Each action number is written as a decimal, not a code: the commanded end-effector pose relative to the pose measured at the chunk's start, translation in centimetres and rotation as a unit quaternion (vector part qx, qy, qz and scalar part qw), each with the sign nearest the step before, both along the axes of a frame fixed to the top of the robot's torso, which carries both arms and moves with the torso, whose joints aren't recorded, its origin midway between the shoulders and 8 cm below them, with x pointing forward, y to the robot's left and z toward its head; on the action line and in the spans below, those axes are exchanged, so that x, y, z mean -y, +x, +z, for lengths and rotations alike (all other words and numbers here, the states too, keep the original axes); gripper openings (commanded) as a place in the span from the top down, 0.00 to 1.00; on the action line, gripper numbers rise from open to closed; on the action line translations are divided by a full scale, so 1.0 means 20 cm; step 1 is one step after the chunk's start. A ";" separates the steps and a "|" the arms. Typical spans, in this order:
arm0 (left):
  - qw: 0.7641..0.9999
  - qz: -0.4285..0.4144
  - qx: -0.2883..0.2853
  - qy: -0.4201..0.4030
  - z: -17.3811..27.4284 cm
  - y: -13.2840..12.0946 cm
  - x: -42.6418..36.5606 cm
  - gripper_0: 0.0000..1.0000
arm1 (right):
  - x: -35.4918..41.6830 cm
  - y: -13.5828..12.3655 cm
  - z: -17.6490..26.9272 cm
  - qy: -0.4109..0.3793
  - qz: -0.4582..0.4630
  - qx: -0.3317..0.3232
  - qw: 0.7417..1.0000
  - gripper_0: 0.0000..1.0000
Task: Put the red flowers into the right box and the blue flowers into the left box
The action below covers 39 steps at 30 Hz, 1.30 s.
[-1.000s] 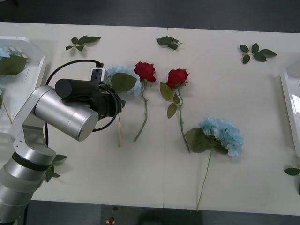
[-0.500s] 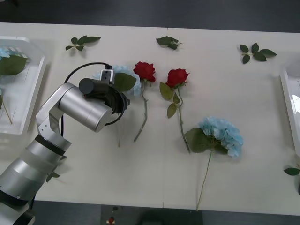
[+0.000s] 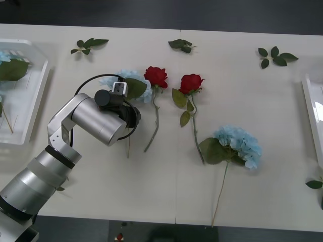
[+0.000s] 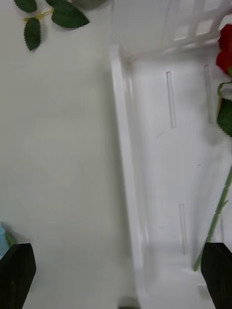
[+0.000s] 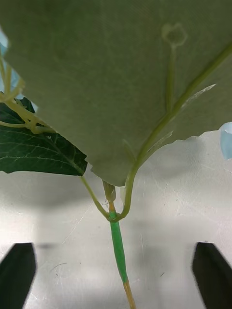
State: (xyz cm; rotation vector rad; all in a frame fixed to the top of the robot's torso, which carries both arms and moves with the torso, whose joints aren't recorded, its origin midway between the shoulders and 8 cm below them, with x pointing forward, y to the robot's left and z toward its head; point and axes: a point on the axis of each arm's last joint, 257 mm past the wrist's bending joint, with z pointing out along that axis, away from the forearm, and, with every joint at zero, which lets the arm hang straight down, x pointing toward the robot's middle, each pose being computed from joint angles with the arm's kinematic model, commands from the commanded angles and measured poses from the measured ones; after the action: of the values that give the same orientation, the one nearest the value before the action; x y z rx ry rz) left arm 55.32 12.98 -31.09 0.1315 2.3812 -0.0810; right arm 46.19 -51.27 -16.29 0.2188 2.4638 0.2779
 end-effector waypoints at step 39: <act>0.980 0.182 0.071 0.033 0.88 -0.35 -1.25 1.00 | -1.33 -0.44 -0.55 0.023 -0.016 -0.192 0.981 0.00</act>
State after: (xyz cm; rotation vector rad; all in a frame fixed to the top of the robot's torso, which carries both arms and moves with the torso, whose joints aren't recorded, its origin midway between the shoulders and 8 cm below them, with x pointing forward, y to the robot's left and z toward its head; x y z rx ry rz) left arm 49.79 34.01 -13.98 -0.2360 2.2343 0.0866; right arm 37.50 -25.41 -27.46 0.3536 2.8619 0.3079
